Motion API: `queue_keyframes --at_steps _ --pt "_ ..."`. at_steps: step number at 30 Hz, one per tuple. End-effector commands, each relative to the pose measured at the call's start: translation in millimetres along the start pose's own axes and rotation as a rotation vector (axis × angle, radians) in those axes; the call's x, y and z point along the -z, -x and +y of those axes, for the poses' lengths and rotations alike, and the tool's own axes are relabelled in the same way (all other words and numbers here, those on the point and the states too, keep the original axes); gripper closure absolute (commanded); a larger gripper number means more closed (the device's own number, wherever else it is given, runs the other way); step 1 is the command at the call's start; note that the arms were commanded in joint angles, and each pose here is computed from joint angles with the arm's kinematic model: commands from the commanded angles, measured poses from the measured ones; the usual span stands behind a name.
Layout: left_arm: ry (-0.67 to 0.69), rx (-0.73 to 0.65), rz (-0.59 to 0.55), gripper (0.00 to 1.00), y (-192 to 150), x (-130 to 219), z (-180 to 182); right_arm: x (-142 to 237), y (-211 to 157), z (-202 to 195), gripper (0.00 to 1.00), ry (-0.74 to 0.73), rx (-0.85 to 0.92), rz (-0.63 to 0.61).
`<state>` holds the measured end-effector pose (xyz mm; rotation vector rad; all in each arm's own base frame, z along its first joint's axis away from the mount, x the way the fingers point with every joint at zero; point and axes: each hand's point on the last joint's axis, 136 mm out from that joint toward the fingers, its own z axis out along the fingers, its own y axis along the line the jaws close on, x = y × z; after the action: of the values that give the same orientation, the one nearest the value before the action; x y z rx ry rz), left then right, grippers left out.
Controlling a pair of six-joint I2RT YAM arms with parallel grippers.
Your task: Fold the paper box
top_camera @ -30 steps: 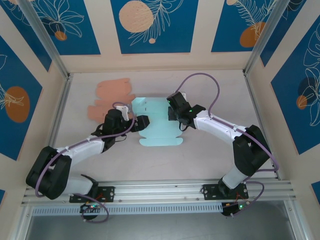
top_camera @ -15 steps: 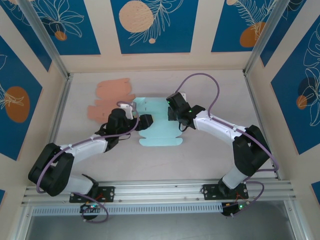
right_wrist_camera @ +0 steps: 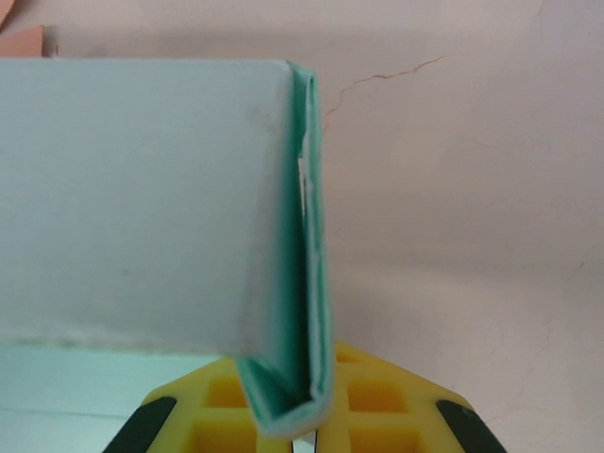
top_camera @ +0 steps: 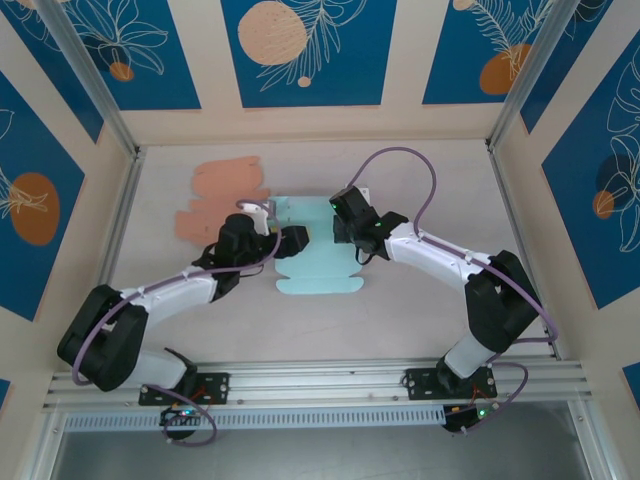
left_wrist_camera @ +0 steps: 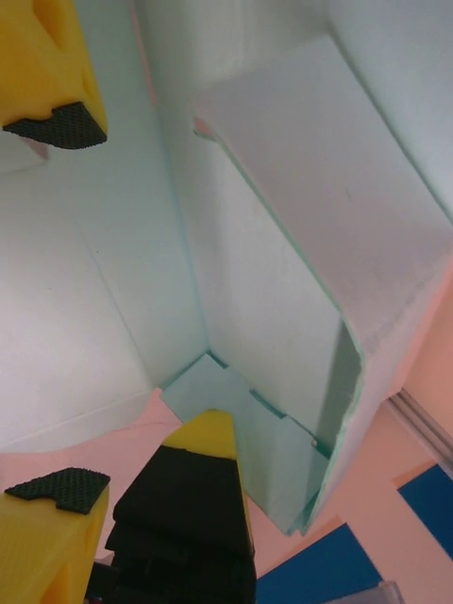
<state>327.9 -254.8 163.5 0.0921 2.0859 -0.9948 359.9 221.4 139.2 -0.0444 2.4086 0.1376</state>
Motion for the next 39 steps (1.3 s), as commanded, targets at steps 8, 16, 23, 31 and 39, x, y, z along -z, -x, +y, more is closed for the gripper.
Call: queue_keyframes --at_steps 8,16,23,31,39 --pt "0.206 0.045 0.012 0.01 -11 35 39 8 4 -4 0.94 -0.003 -0.03 -0.034" --pt "0.162 0.1 0.061 0.0 -23 17 41 14 6 -4 0.94 0.008 -0.041 -0.047" --pt "0.111 0.123 0.048 0.0 -25 -1 40 12 5 0 0.94 0.022 -0.046 -0.045" --pt "0.047 0.07 -0.023 0.05 3 -11 23 10 0 1 0.94 0.017 -0.041 -0.039" --pt "0.034 0.015 -0.056 0.28 16 -8 10 7 -2 -2 0.94 -0.005 -0.031 -0.032"
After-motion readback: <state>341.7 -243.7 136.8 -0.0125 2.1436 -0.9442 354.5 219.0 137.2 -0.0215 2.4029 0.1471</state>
